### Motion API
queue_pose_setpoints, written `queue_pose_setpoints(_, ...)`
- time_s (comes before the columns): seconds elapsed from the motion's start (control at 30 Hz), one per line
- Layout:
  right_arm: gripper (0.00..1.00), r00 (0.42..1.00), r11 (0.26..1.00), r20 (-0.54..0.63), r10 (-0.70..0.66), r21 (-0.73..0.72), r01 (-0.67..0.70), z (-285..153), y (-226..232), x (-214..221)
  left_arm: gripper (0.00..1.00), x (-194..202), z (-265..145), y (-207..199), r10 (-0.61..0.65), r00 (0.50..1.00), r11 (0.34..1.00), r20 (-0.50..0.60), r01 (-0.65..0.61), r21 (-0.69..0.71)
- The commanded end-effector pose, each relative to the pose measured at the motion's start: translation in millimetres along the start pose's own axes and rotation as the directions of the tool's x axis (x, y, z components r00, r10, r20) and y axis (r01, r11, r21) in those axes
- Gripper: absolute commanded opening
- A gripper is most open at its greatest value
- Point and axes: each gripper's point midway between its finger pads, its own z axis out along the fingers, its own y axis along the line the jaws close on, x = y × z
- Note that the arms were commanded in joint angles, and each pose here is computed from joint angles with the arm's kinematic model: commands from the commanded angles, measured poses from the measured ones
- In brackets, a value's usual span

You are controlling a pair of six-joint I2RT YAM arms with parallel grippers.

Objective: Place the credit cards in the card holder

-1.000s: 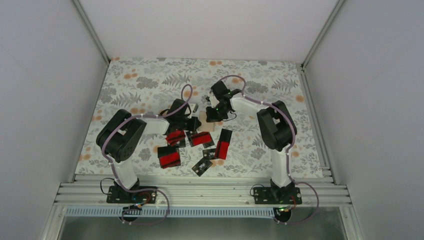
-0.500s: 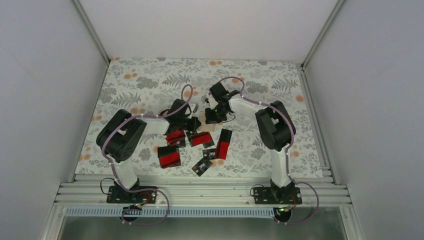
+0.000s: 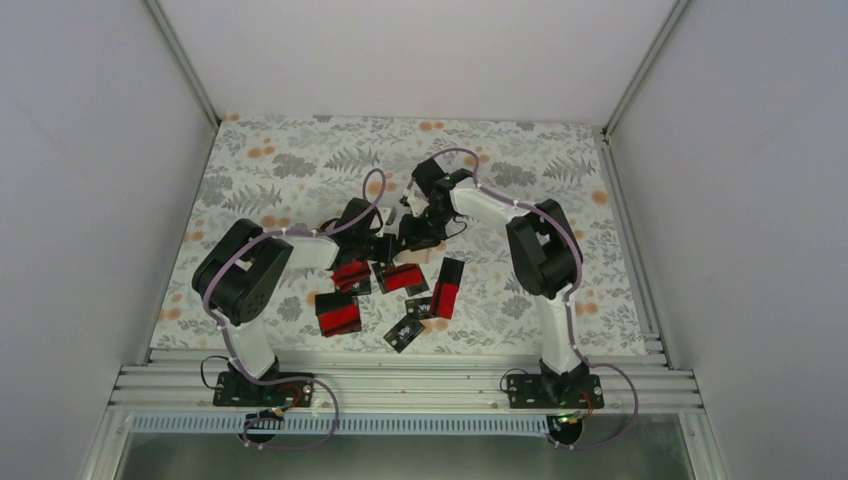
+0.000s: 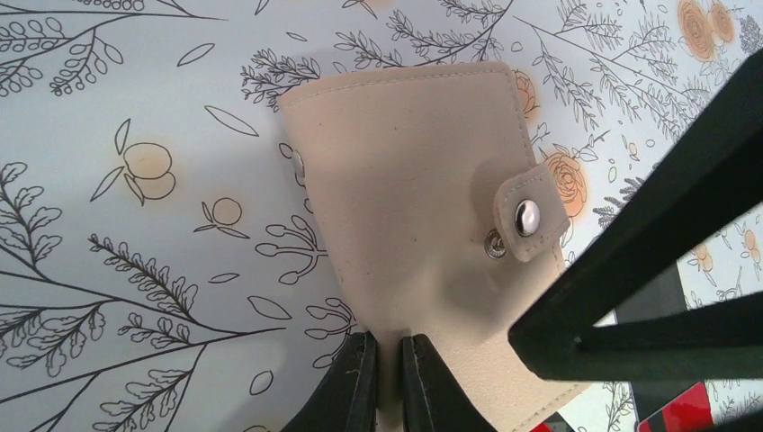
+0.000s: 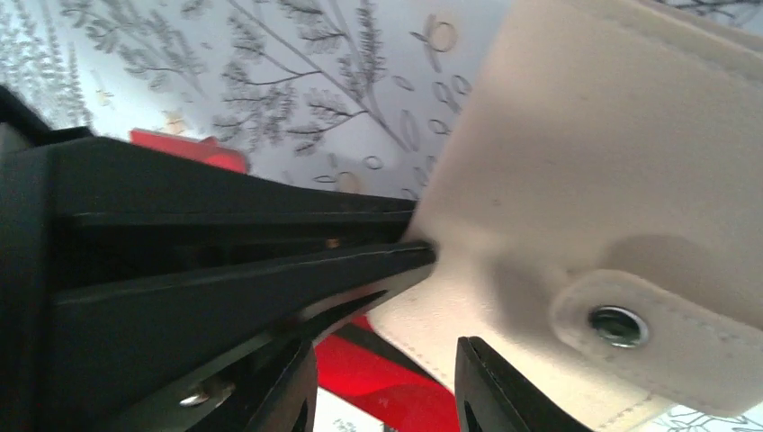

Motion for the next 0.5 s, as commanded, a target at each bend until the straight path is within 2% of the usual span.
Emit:
queue_pose_setpoints(0.0,0.41,0.999,0.998,-0.006,-0.038,-0.055,0.038,-22.6,27.8,2.7,0.07,7.3,-2.6,-1.4,0.019,0.999,1.000,-0.032,-0.020,-0.011)
queue_pose_setpoints(0.13,0.40,0.999,0.998,0.029,-0.044,-0.046,0.046,-38.7,29.4,0.0,0.07,7.3,-3.0,-0.9,0.021,0.999,1.000,-0.034,-0.021,-0.015)
queue_pose_setpoints(0.47,0.22,0.990,0.976,0.144,-0.013,0.218,-0.019,-55.0,-20.1,-9.2,0.07,4.0,-3.6,-0.1,0.019,0.999,0.999,-0.038,-0.020,-0.030)
